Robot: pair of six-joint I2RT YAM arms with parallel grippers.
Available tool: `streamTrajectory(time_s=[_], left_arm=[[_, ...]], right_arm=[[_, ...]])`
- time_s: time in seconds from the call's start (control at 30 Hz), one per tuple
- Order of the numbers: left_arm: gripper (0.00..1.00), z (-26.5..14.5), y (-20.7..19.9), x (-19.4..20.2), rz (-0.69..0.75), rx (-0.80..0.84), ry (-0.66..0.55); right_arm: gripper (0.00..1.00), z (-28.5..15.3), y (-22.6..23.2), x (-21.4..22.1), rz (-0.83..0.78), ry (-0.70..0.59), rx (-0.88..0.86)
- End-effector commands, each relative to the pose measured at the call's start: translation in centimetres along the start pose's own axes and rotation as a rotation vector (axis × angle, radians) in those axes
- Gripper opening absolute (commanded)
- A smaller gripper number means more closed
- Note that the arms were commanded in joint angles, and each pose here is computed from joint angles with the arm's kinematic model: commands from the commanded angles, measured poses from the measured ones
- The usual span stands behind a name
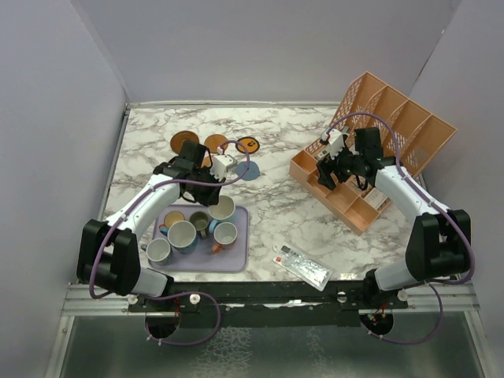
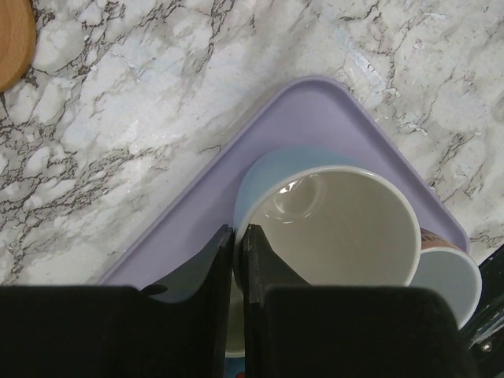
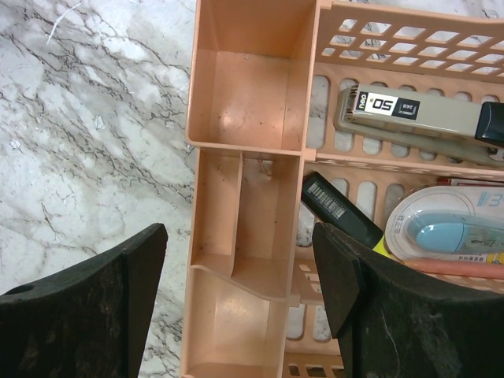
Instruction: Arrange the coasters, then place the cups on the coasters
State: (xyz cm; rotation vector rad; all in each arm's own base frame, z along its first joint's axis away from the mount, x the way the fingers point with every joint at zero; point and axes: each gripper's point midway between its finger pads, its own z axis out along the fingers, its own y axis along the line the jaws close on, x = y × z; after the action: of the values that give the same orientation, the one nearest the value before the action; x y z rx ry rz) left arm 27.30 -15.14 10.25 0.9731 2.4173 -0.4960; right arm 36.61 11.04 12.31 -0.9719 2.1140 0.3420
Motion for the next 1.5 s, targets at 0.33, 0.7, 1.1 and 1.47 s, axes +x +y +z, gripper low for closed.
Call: streamTrajectory(time_s=[0.33, 0.7, 1.1, 1.47], left_arm=[[0.00, -5.0, 2.7, -8.2, 0.319, -0.076, -0.113], [0.00, -7.4, 12.4, -12.1, 0.417, -0.138, -0.115], [0.00, -7.4, 22.7, -15.0, 0.414, -0.115, -0.190], [0.00, -5.8, 27.9, -15.7, 0.449, -0.153, -0.214]], right_arm=[[0.76, -0.5, -0.7, -0.4, -0.020, -0.006, 0.034], [0.76, -0.6, -0.7, -0.4, -0.022, -0.004, 0.038], [0.76, -0.7, -0.7, -0.4, -0.022, -0.004, 0.037], [0.76, -1.1, -0.7, -0.8, -0.030, -0.016, 0.045]])
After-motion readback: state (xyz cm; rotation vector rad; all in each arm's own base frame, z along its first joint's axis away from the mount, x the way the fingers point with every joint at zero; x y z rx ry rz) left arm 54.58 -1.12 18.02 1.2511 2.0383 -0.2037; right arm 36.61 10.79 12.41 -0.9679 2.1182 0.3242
